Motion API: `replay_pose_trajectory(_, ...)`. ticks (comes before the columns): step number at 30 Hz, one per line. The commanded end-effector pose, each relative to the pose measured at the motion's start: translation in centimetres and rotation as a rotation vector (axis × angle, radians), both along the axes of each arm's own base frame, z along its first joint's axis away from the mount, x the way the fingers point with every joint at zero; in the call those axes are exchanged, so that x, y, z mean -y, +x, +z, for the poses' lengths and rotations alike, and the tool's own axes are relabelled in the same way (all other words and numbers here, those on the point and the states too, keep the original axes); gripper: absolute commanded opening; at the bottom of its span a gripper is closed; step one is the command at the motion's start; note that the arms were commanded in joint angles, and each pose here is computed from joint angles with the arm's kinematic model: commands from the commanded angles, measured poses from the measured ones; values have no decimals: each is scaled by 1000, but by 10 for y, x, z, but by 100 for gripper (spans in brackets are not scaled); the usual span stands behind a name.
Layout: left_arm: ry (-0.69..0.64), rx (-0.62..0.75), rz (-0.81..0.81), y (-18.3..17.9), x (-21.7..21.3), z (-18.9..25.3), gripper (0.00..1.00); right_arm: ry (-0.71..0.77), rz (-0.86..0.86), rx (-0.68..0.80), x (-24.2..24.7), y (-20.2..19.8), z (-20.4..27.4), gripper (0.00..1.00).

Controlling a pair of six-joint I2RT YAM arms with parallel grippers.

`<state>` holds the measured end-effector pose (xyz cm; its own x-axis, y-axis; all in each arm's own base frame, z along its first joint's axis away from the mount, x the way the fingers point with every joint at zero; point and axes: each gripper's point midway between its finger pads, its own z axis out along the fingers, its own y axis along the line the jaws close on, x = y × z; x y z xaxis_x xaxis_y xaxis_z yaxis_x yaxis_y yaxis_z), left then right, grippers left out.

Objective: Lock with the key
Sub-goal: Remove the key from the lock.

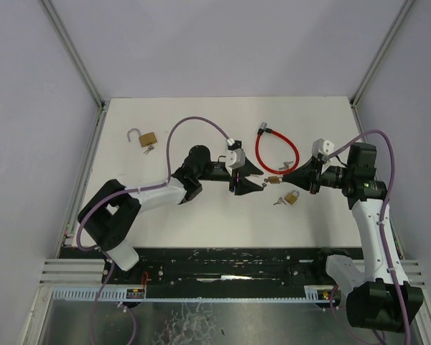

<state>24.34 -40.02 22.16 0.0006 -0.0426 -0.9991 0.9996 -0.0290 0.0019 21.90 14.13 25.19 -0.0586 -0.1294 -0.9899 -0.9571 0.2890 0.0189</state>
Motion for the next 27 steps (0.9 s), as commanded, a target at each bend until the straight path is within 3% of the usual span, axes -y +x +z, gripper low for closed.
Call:
replay_pose_trajectory(1, -29, 13, 4, 7, 5, 13, 50, 2, 46, 32, -7, -3, 1, 0)
replay_pose_trajectory(9, -9, -6, -16, 6, 9, 9, 41, -6, 61, 22, -11, -4, -5, 0)
replay_pose_trajectory(17, 33, -14, -56, 3, 13, 2, 23, -9, 65, 30, -11, -5, -3, 0)
replay_pose_trajectory(27, 70, -28, -102, -1, 16, -4, 27, -21, 60, 59, -11, -6, 2, 0)
